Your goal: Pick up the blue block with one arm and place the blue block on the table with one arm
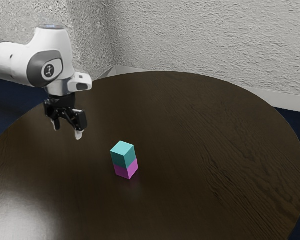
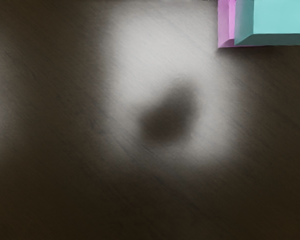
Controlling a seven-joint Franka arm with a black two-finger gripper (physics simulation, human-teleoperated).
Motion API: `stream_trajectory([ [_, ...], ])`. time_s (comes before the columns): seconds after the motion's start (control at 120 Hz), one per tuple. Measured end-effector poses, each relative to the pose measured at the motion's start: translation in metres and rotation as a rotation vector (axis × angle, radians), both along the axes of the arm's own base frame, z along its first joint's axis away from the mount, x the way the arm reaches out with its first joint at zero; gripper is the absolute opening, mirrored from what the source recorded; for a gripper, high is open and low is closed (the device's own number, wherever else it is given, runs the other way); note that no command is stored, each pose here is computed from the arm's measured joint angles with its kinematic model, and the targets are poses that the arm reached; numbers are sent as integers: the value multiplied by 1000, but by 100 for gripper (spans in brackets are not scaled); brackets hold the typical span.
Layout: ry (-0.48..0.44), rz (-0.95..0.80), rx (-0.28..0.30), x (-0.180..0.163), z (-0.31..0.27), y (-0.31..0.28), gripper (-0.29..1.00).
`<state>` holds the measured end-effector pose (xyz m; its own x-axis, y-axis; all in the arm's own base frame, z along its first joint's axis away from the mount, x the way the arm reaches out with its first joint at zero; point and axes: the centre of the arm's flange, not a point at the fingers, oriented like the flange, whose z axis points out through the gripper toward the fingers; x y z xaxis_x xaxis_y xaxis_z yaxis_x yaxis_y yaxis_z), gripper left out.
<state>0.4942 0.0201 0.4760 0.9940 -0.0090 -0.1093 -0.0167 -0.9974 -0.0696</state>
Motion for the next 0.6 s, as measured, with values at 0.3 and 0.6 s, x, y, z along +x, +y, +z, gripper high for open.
stream_trajectory([
  [0.3, -108, 171, 17, 9, -23, -19, 70],
  [0.6, -112, 294, -6, 13, -66, -13, 70],
])
